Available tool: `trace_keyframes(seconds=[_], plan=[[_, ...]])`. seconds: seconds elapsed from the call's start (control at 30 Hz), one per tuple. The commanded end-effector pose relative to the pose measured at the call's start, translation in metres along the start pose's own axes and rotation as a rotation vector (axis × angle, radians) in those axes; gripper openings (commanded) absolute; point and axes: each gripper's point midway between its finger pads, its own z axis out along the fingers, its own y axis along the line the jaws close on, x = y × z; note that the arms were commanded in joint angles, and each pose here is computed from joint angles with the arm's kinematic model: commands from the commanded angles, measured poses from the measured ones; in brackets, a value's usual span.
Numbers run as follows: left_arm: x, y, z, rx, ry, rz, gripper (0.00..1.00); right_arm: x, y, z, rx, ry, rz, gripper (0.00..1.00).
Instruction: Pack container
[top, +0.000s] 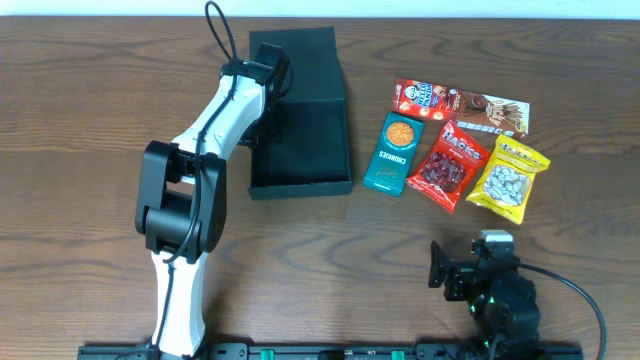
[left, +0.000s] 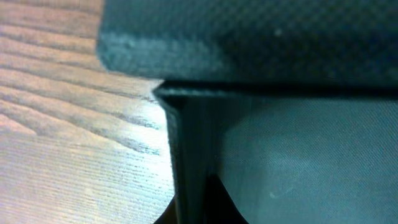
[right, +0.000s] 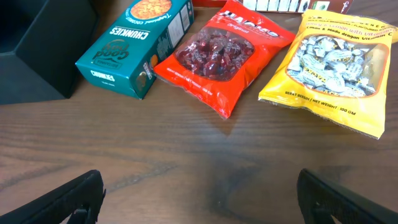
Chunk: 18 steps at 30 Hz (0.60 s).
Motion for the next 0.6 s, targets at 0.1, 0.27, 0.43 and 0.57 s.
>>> trace_keyframes(seconds=[0.1,0.27,0.43,0.57], plan=[[0.001,0.003,0.010,-0.036,0.013,0.071,0.06,0.002,-0.002,0.001,0.007,0.003,0.014,0.99],[-0.001,0.007,0.010,-0.058,0.004,0.103,0.06,0.002,-0.002,0.001,0.007,0.003,0.014,0.99],[-0.008,0.021,0.008,-0.142,-0.029,0.100,0.45,0.002,-0.002,0.001,0.007,0.003,0.015,0.99],[-0.008,0.022,0.008,-0.150,-0.033,0.099,0.51,0.002,-0.002,0.001,0.007,0.003,0.014,0.99]])
